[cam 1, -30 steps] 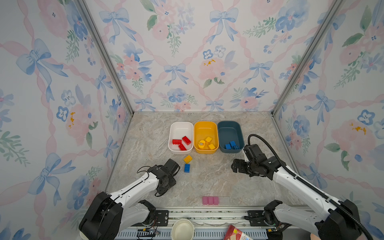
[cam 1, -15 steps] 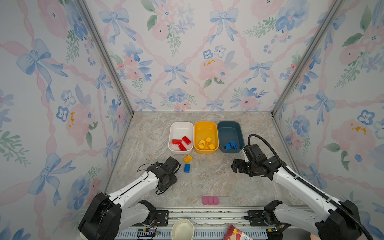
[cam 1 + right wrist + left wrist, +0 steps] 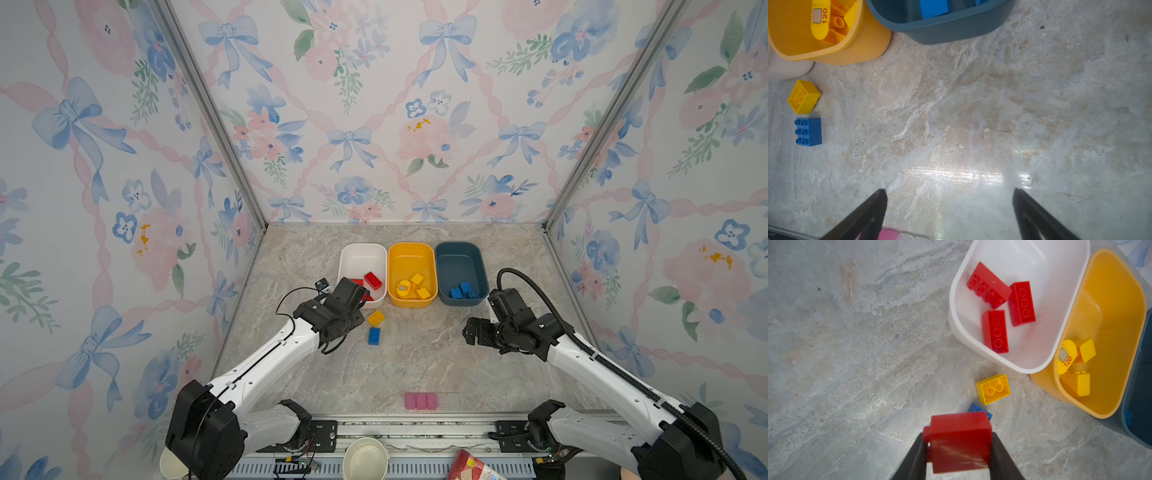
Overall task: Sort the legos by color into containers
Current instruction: 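Carry the red brick with the left gripper over the white tub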
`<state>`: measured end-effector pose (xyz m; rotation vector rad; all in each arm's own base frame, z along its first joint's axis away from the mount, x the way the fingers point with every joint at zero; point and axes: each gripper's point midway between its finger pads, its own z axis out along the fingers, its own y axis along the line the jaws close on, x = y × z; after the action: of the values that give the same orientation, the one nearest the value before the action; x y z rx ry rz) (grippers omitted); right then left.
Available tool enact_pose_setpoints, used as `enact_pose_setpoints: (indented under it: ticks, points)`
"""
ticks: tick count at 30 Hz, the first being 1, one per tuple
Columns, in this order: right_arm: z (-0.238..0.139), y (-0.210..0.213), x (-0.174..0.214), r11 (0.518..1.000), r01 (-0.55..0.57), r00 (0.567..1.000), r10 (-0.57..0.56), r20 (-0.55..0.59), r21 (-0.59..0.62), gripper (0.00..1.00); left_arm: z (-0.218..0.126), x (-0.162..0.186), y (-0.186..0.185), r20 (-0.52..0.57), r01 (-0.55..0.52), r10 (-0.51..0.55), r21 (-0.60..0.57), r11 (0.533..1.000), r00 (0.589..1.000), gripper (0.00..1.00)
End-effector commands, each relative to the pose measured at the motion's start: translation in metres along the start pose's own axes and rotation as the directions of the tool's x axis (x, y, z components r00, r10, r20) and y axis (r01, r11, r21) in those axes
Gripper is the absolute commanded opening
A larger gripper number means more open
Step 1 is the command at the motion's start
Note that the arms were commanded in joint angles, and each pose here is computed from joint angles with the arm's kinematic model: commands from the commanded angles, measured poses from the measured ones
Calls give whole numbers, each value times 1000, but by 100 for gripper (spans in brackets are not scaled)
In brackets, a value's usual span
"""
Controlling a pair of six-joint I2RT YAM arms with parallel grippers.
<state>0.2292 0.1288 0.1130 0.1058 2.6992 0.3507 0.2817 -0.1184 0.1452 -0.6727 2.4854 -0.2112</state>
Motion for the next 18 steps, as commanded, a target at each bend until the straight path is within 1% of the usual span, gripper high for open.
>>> enact_pose_setpoints:
  ticks: [1,6,11,14,18]
  points:
    - [-8,5,-1,1000,11,1000,-11,8,-13,97,1,-32,-14,80,-107,110,-44,993,991,36]
    - [-8,7,-2,1000,10,1000,-10,9,-18,97,19,-62,-50,116,-175,175,-15,984,978,35]
    - [-8,8,-2,1000,12,1000,-12,9,-18,97,53,-76,-81,106,-227,225,5,974,969,34]
    - [-8,8,-1,1000,12,1000,-12,7,-18,97,76,-80,-90,92,-249,248,-9,969,964,34]
    - [-9,9,-1,1000,10,1000,-10,8,-20,97,97,-90,-93,104,-257,260,-42,966,960,34]
